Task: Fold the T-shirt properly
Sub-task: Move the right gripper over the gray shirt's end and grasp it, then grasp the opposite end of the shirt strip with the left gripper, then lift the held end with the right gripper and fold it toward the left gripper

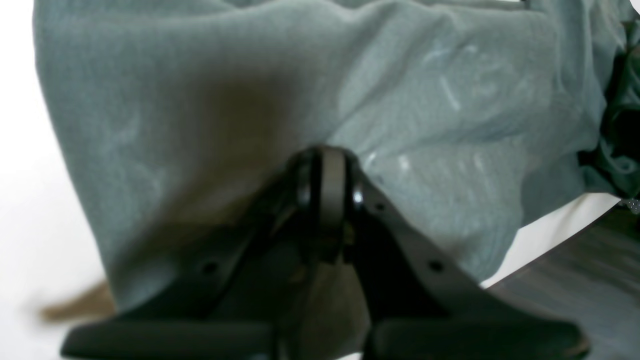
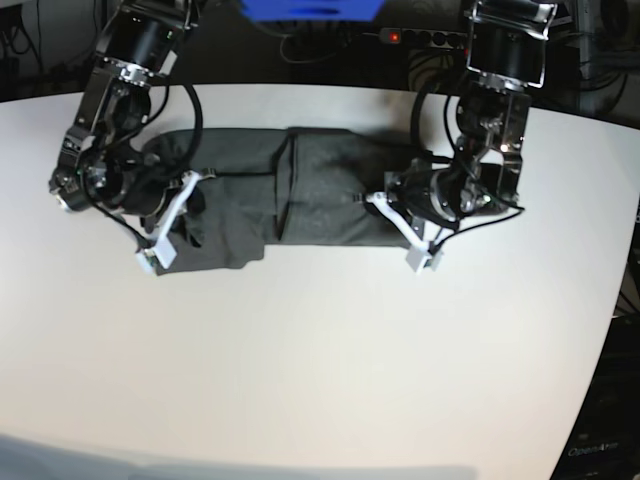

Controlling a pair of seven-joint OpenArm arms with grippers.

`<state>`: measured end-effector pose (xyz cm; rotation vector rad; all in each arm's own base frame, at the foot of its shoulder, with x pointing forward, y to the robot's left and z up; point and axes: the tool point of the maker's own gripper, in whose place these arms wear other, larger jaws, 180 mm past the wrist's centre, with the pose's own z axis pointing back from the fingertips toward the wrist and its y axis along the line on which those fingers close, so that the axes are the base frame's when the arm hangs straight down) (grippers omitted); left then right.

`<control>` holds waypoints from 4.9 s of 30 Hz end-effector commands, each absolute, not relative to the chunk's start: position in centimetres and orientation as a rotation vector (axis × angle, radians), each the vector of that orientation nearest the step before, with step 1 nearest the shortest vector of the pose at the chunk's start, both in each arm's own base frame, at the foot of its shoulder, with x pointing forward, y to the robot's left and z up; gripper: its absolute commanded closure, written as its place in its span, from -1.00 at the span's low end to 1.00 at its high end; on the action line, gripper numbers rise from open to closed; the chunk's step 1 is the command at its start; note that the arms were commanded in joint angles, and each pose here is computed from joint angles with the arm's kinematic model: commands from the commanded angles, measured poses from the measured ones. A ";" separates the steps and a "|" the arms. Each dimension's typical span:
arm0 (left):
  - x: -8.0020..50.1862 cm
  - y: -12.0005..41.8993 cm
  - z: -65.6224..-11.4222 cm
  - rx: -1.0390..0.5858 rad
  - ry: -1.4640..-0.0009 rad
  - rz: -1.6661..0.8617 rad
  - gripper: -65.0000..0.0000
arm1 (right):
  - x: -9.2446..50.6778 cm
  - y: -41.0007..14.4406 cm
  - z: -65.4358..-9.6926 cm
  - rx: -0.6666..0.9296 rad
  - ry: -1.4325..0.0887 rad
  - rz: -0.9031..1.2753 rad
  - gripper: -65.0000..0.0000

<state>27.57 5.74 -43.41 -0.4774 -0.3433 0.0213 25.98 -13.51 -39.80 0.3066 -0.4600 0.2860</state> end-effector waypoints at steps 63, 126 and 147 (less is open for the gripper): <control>28.3 5.8 -41.0 -0.450 -0.420 -0.013 0.93 | 27.1 4.8 -33.1 0.494 -0.604 0.850 0.98; 24.9 20.0 -35.5 -0.193 -0.449 0.038 0.93 | 26.3 13.4 -31.7 0.482 -0.558 1.273 0.98; 23.2 19.8 -36.6 -0.199 -0.392 0.050 0.93 | 22.7 15.5 -38.5 0.574 -0.338 1.316 0.85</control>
